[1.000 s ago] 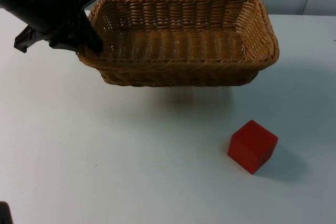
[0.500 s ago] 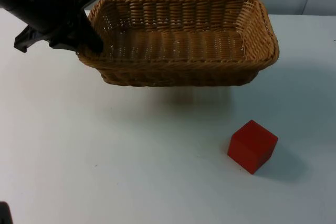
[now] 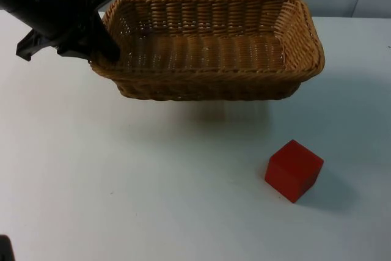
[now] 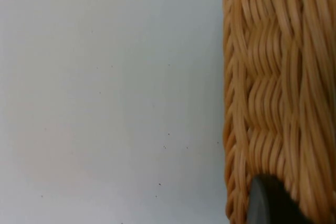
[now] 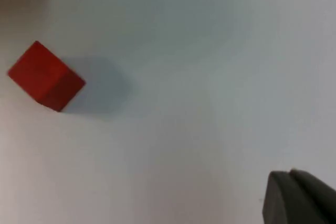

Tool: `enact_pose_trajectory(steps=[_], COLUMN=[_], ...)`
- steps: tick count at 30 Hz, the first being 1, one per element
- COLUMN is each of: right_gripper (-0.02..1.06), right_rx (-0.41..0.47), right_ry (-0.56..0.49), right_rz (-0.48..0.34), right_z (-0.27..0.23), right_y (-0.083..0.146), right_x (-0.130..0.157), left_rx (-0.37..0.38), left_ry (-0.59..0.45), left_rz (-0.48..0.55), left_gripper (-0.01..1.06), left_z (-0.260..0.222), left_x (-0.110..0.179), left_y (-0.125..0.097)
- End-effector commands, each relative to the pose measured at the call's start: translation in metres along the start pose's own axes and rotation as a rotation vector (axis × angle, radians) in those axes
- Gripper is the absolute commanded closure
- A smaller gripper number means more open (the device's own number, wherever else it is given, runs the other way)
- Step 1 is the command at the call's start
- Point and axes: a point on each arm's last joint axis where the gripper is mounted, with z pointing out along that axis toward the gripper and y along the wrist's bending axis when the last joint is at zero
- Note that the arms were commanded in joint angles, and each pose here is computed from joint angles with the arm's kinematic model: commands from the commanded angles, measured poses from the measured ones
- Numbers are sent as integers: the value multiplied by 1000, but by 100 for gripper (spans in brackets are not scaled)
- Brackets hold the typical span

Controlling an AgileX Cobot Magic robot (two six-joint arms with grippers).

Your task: Pick up the basket with the left hand and place the cube into the basket with the right hand.

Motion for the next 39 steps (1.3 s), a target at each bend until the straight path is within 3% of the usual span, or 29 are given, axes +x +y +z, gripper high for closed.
enact_pose_trajectory(steps=[1,4,5,7,9,10,14,15,19,23,29,32,34,39], right_gripper=[105,104,104,99,93,93,78,78,60,53,38,12,1,0], right_rx=[-74,-237,-237,-284,-281,-281,-242,-242,-170,-104,-47,-26,-31,-60], right_ry=[38,135,135,192,227,227,314,314,405,451,456,441,413,320], right_rz=[49,11,11,-87,-205,-205,-438,-438,-661,-749,-753,-770,-785,-830], right_z=[16,46,46,70,89,89,119,119,141,155,164,165,166,169], right_y=[7,27,27,48,68,68,116,116,156,167,168,166,167,172], right_x=[-21,-48,-48,-58,-59,-59,-44,-44,-18,-7,-8,-10,-12,-18], left_rx=[28,28,28,27,27,27,27,27,27,26,26,26,26,26], left_ry=[-23,-23,-23,-25,-25,-25,-25,-25,-25,-27,-27,-27,-27,-27], left_rz=[-10,-10,-10,-10,-10,-10,-10,-10,-10,-10,-10,-10,-10,-10], left_gripper=[105,105,105,105,105,105,105,105,105,105,105,105,105,105], left_z=[-5,-5,-5,-5,-5,-5,-5,-5,-5,-5,-5,-5,-5,-5], left_x=[-3,-3,-3,-4,-4,-4,-4,-4,-4,-4,-4,-4,-4,-4], left_y=[-8,-8,-8,-8,-8,-8,-8,-8,-8,-7,-7,-7,-7,-7])
